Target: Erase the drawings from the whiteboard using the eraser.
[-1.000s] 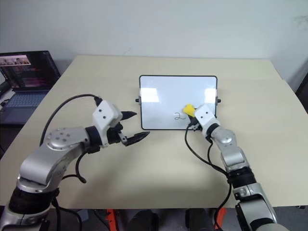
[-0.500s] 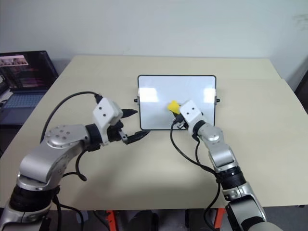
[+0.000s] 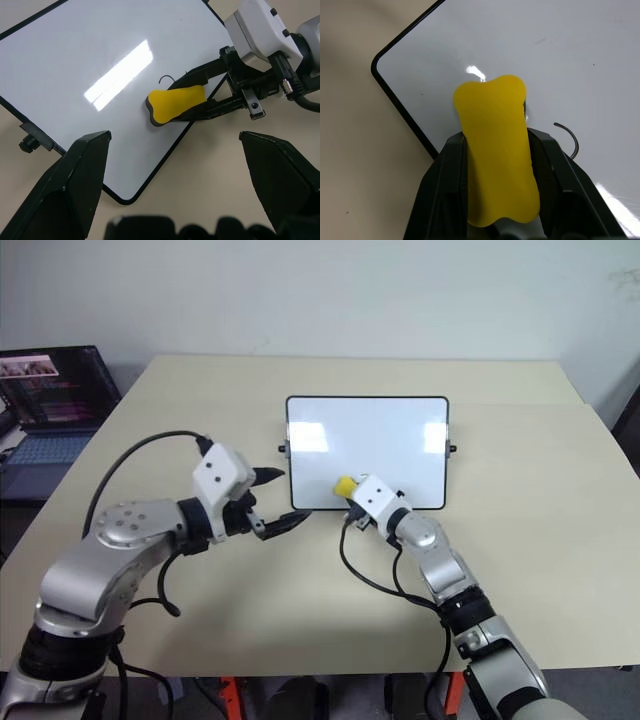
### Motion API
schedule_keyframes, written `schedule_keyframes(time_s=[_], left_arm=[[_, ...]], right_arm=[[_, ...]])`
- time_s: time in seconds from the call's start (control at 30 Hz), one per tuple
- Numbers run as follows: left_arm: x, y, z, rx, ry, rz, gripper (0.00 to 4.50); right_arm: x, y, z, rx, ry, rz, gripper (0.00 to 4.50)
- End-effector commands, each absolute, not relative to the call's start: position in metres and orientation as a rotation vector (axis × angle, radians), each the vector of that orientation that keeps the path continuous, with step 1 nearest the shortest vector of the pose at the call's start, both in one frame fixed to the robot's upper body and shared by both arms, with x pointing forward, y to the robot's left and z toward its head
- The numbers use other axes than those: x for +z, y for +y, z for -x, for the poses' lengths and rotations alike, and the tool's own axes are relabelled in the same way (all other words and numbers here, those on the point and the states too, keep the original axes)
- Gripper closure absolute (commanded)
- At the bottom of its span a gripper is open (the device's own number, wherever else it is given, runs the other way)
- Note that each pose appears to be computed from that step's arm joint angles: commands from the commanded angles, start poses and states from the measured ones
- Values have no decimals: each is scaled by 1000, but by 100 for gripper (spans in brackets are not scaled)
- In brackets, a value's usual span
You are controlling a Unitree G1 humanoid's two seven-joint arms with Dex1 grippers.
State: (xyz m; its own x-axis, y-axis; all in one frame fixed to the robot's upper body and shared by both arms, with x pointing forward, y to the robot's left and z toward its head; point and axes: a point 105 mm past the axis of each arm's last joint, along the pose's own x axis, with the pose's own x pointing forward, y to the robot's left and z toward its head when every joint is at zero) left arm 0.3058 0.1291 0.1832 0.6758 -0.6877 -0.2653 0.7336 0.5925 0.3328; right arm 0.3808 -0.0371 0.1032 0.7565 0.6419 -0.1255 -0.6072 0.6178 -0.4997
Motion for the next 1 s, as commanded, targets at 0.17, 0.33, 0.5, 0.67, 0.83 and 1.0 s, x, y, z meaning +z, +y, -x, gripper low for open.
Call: schedule_keyframes(time_s=[0.17, 0.33, 0.5, 0.67, 0.83, 1.0], left_arm=[[197, 126, -302, -827, 55, -472, 0], [198, 126, -303, -829, 53, -473, 0], [199, 126, -303, -827, 51, -472, 0], [199, 126, -305, -824, 50, -470, 0], [199, 125, -305, -828, 49, -469, 0], [199, 126, -305, -826, 50, -472, 0]], right_arm=[[103, -56, -393, 664, -66, 581, 313], [101, -72, -397, 624, -40, 597, 313], [91, -95, -398, 596, 4, 634, 313], [77, -128, -395, 556, 61, 682, 313], [75, -147, -393, 523, 85, 695, 313], [73, -165, -391, 492, 111, 705, 313]])
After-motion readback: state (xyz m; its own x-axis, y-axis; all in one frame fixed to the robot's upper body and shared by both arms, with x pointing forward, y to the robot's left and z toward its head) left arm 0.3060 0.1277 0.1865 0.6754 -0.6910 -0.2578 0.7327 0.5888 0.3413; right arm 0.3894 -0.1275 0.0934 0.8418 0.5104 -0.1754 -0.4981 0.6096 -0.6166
